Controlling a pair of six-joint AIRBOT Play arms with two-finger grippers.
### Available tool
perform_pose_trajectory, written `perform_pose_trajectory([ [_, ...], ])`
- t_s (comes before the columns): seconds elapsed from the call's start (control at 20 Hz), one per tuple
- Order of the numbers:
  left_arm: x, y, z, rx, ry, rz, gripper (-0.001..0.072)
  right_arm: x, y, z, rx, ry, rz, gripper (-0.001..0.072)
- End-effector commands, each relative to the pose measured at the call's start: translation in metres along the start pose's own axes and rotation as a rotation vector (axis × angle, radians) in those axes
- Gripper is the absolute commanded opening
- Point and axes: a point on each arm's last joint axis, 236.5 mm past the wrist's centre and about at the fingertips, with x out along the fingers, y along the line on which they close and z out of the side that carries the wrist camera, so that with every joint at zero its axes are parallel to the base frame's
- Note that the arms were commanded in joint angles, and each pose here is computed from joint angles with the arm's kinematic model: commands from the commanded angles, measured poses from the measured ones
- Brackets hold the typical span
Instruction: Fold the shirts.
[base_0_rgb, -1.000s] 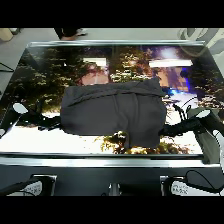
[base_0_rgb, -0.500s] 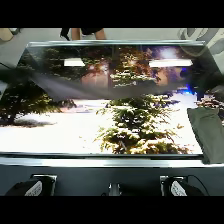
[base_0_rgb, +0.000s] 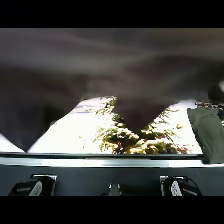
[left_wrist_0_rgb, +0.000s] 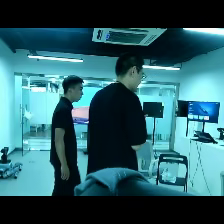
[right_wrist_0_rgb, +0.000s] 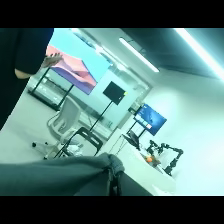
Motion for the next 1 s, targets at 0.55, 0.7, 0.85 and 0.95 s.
perform_pose_trajectory([
  [0.55, 0.107, 0.099, -0.483, -0.164, 1.386, 0.084, 0.0026, 0.113, 0.252, -0.389, 0.304, 1.181, 0.926, 0.0021],
  [0.7, 0.098, 0.103, -0.591, -0.201, 1.595, 0.068, 0.0026, 0.147, 0.341, -0.450, 0.300, 1.245, 0.982, 0.0021],
  [0.85, 0.104, 0.113, -0.656, -0.225, 1.636, 0.088, 0.0026, 0.176, 0.397, -0.496, 0.381, 1.259, 0.914, 0.0022],
  [0.95, 0.116, 0.120, -0.677, -0.225, 1.613, 0.098, 0.0026, 0.199, 0.405, -0.514, 0.406, 1.205, 0.845, 0.0022],
])
